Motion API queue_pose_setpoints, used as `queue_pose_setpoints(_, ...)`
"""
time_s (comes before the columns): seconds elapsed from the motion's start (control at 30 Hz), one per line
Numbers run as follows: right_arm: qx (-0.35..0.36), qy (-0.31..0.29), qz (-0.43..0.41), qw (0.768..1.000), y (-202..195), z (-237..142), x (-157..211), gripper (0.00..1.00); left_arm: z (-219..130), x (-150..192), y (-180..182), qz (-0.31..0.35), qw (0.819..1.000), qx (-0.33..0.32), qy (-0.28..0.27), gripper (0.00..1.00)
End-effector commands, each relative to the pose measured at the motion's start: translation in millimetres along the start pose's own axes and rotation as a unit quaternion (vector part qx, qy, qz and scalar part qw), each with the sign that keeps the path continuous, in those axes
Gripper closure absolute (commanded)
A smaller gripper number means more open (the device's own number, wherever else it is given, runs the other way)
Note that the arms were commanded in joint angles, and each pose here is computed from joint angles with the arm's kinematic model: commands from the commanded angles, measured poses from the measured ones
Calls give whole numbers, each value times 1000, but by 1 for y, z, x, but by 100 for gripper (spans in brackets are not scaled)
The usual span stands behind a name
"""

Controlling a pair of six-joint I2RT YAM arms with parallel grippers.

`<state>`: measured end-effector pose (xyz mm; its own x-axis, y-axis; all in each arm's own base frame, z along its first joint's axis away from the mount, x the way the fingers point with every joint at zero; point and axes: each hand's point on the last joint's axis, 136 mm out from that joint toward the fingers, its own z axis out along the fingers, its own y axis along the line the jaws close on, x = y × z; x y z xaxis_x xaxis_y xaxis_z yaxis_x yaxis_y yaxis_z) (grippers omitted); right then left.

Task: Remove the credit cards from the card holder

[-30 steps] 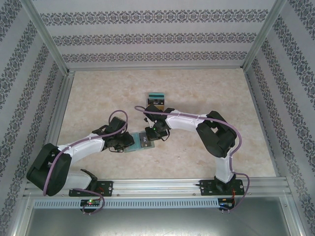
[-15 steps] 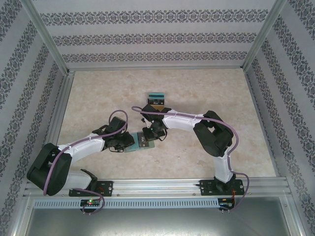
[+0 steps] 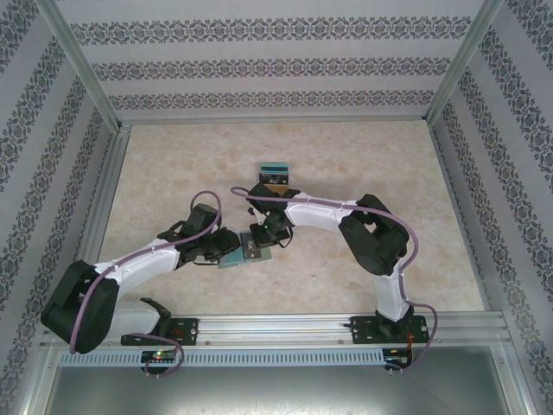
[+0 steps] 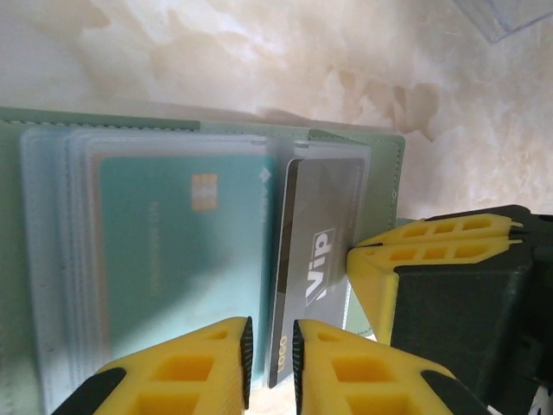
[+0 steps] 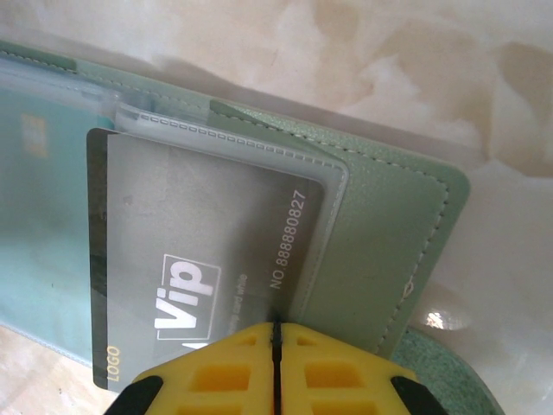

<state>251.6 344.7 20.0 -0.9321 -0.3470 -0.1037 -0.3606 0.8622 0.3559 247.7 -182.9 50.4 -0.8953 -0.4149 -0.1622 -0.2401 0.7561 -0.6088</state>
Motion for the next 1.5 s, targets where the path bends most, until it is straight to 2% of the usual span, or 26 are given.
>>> queue_pose_setpoints(0.0, 8, 15, -8, 1000, -1, 10, 6, 90, 8, -2, -7, -16, 999, 31, 3, 80)
queue_pose_setpoints(0.57, 8, 13, -8, 1000, -1, 10, 6, 90, 26, 7, -1, -26, 999, 36, 30, 82)
queue_pose_setpoints(0.67, 8, 15, -7, 1000, -2, 10, 6, 90, 26, 7, 0, -27, 999, 35, 32, 85)
queue_pose_setpoints(1.13, 9, 17, -2, 1000, -6, 12, 7, 89, 12, 8, 15, -19, 1000, 7, 15, 99)
queue_pose_setpoints(1.47, 11, 16, 5, 1000, -12, 11, 9, 90, -5, 7, 28, -14, 1000, -9, 7, 100)
